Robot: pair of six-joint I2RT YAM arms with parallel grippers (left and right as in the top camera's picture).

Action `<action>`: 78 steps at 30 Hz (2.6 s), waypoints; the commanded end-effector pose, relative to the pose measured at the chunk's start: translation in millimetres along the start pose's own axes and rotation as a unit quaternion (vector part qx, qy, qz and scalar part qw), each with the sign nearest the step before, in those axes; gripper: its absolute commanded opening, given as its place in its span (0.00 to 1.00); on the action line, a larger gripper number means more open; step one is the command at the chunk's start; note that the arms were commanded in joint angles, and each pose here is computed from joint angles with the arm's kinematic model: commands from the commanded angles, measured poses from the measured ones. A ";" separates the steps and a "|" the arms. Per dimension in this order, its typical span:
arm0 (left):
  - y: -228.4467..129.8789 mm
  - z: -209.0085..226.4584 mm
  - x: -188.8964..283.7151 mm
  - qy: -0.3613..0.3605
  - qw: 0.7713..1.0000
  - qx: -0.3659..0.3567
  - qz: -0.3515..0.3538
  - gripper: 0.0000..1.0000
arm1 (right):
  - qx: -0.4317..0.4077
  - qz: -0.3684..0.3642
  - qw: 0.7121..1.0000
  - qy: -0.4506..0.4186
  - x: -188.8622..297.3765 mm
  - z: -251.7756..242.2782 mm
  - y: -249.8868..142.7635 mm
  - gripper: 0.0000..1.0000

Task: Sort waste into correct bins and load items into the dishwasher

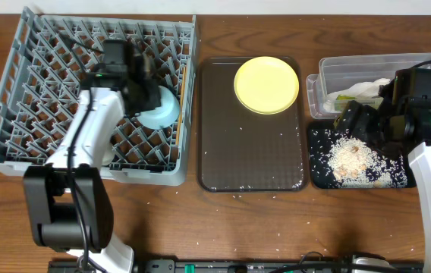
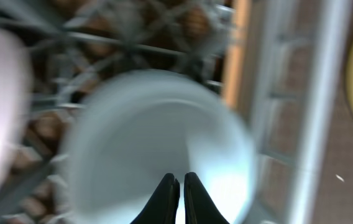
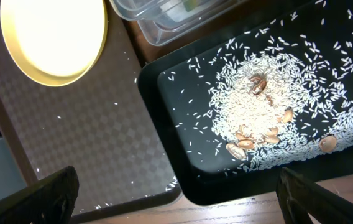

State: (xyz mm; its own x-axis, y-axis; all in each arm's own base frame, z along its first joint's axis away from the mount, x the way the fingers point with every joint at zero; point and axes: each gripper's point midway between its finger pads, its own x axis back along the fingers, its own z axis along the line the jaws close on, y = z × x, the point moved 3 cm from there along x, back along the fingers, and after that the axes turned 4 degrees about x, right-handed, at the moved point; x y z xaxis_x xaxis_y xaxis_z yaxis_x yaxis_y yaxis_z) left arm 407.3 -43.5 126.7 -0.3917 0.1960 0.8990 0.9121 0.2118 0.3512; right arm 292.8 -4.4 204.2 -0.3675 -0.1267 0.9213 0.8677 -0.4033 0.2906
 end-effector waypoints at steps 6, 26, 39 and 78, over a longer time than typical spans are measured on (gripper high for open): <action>-10.7 -21.3 9.9 0.017 0.999 -0.041 0.001 0.08 | 0.004 -0.011 1.000 0.003 6.7 0.7 3.1 0.99; 45.8 108.8 48.7 0.154 0.982 0.032 -0.107 0.07 | 0.004 -0.011 1.000 0.003 6.7 0.7 3.1 0.99; 24.1 91.6 33.9 0.080 0.995 0.028 -0.045 0.08 | 0.004 -0.011 1.000 0.003 6.7 0.7 3.1 0.99; 86.2 87.5 15.6 0.087 0.981 -0.023 -0.172 0.07 | 0.004 -0.011 1.000 0.003 6.7 0.7 3.1 0.99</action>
State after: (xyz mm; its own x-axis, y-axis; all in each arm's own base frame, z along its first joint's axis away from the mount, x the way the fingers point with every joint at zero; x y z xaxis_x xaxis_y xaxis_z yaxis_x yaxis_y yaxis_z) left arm 465.8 64.4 161.9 -0.6666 -0.0759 0.7415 0.7170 0.2065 0.6658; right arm 292.8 -4.3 204.4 -0.3682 -0.1266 0.9211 0.8675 -0.4033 0.2913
